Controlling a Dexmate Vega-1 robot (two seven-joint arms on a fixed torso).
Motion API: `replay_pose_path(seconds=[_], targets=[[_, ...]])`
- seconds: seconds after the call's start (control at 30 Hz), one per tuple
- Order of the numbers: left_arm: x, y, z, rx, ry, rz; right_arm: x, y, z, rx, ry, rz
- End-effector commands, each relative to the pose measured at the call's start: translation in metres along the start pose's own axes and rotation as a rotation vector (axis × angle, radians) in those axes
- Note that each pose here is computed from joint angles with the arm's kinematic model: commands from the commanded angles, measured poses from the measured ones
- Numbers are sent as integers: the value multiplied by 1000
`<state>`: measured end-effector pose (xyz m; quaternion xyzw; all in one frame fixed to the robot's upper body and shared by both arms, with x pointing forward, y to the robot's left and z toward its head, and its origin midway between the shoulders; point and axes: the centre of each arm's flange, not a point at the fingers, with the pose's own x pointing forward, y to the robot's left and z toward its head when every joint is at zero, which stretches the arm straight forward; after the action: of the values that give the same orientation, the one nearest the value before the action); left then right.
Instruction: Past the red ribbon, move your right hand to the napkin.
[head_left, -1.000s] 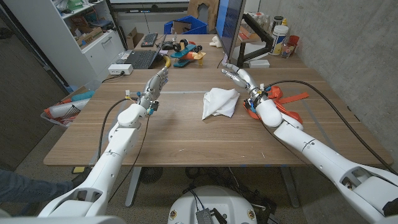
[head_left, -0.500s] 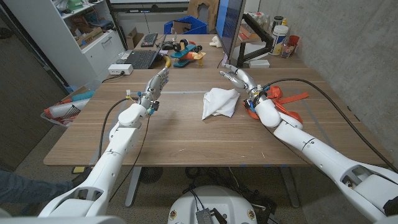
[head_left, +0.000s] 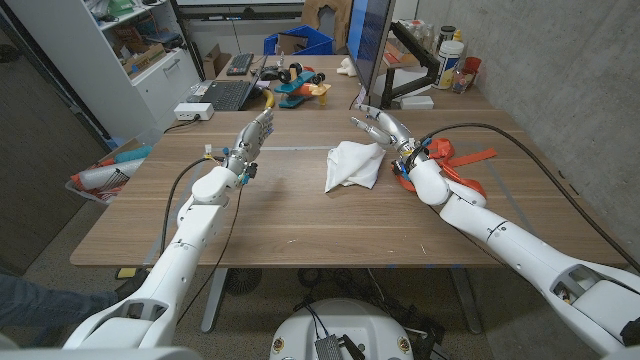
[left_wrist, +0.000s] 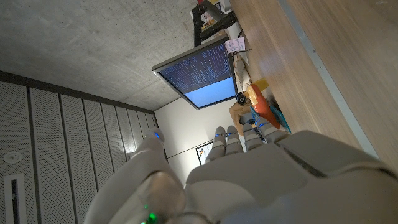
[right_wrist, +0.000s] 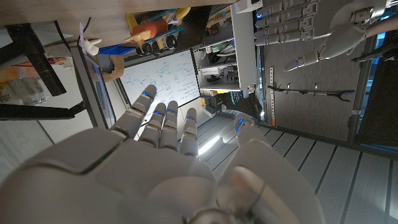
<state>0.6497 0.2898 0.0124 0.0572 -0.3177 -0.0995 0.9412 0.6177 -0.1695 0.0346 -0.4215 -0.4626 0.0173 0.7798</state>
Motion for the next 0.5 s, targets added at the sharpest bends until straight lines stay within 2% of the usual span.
replay_pose_path(seconds=[0.03, 0.5], targets=[[0, -3, 0, 13, 7, -7, 0, 1, 1, -83, 7, 8], [0, -5, 0, 11, 13, -13, 4, 10, 3, -165, 18, 47]])
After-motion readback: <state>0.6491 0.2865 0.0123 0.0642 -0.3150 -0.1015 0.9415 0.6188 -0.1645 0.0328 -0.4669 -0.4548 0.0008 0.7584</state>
